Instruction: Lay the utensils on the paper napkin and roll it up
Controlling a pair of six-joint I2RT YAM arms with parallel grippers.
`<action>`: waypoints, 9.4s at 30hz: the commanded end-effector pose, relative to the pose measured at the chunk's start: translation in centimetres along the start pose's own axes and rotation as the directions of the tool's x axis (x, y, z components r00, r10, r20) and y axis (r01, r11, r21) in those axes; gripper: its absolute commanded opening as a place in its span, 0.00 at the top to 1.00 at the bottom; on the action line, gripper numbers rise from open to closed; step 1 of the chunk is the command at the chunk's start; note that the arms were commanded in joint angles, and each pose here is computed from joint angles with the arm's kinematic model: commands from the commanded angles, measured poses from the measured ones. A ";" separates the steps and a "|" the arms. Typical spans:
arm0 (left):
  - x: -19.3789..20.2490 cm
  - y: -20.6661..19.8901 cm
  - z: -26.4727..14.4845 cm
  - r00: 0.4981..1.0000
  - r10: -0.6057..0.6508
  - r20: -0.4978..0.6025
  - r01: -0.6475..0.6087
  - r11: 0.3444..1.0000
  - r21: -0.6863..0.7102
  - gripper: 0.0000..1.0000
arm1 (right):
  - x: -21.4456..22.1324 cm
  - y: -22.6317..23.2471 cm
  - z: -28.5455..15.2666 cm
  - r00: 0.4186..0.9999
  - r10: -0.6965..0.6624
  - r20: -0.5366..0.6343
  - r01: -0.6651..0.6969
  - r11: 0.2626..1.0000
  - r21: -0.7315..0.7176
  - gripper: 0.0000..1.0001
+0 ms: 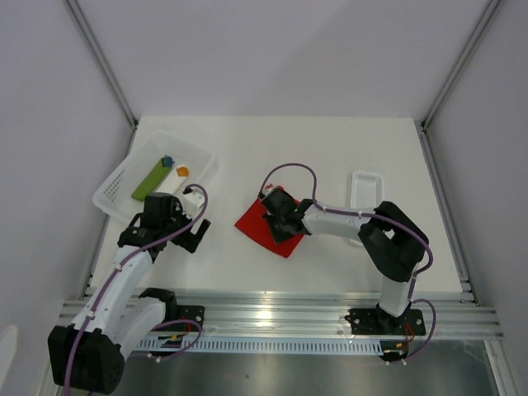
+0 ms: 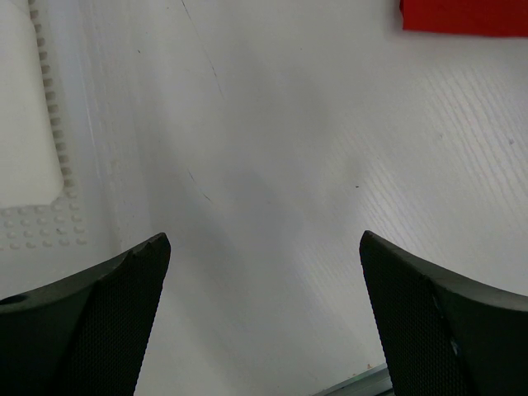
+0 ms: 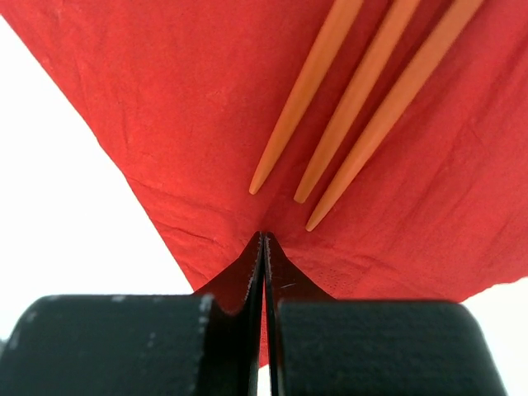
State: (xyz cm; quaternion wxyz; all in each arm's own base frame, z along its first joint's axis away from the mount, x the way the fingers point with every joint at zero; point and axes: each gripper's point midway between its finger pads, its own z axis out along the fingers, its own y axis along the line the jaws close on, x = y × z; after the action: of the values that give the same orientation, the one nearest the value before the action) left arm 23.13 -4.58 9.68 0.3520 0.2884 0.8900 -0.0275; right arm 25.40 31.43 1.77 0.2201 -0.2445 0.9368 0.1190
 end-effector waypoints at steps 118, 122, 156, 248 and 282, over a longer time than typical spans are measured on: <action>-1.1 -0.2 0.2 0.998 0.056 0.012 -0.057 0.998 0.039 0.01 | -2.0 2.1 -1.2 0.964 0.248 0.100 -0.211 0.934 -0.288 1.00; -3.5 0.2 0.1 0.987 0.158 0.043 -0.159 0.986 0.038 0.16 | -2.0 1.7 -1.2 0.958 0.271 0.096 -0.231 0.925 -0.301 1.00; -12.7 -18.6 9.6 0.472 0.714 0.517 -0.881 0.362 0.304 0.36 | -2.2 0.4 -1.6 0.896 0.439 0.062 -0.371 0.818 -0.441 1.00; -8.6 -19.2 13.4 0.537 0.805 0.250 -0.792 0.381 0.477 0.41 | 4.9 -6.6 0.8 0.558 0.830 -0.008 -0.749 0.500 -0.434 1.00; -8.6 -19.3 13.6 0.540 0.803 0.253 -0.793 0.384 0.474 0.41 | 0.0 -5.9 -1.4 0.703 0.686 0.185 -0.600 0.713 -0.363 1.00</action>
State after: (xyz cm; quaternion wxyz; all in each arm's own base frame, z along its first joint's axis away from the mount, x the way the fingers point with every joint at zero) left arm 26.05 -27.77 2.07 0.2116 0.7662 0.5988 -0.0983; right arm 26.56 26.78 1.70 0.2382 0.1039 0.8822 0.3926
